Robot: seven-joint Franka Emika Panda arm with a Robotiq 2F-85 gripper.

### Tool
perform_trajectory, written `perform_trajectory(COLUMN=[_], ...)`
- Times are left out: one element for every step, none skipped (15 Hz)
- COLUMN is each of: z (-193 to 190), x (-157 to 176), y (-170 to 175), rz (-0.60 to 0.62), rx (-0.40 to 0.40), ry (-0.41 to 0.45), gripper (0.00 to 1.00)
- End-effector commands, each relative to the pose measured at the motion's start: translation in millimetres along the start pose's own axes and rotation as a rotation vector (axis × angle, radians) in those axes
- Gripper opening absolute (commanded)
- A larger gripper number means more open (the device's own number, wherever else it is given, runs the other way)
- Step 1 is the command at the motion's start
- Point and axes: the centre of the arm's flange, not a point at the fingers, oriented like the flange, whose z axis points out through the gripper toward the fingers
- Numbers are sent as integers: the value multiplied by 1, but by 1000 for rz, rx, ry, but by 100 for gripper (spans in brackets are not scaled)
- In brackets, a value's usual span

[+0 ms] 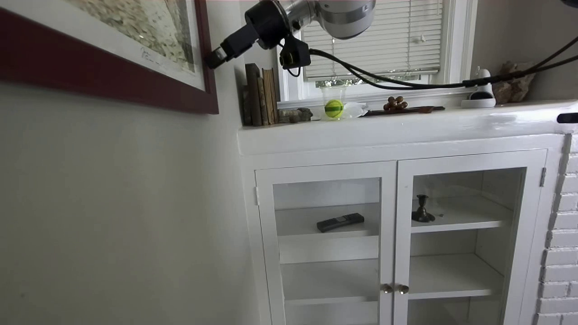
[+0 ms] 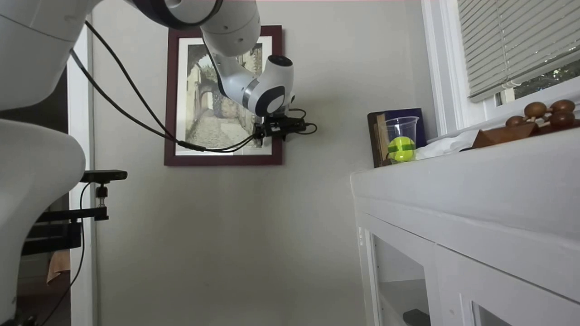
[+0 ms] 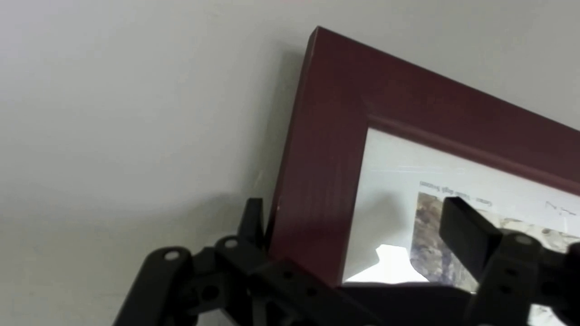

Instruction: Make the painting straight

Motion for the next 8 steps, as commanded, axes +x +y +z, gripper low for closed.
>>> perform_trajectory(z=[-3, -2, -2, -1, 0, 1, 1, 2], x=[4, 5, 5, 5, 6, 6, 7, 8], y=[-9, -8, -7, -5, -4, -2, -1, 1], rz=[-3, -14, -19, -27, -34, -43, -58, -70], rx=[-9, -9, -6, 0, -1, 5, 7, 13], ry=[-16, -12, -13, -12, -10, -10, -5, -6], gripper=[100, 100, 100, 100, 100, 100, 100, 100])
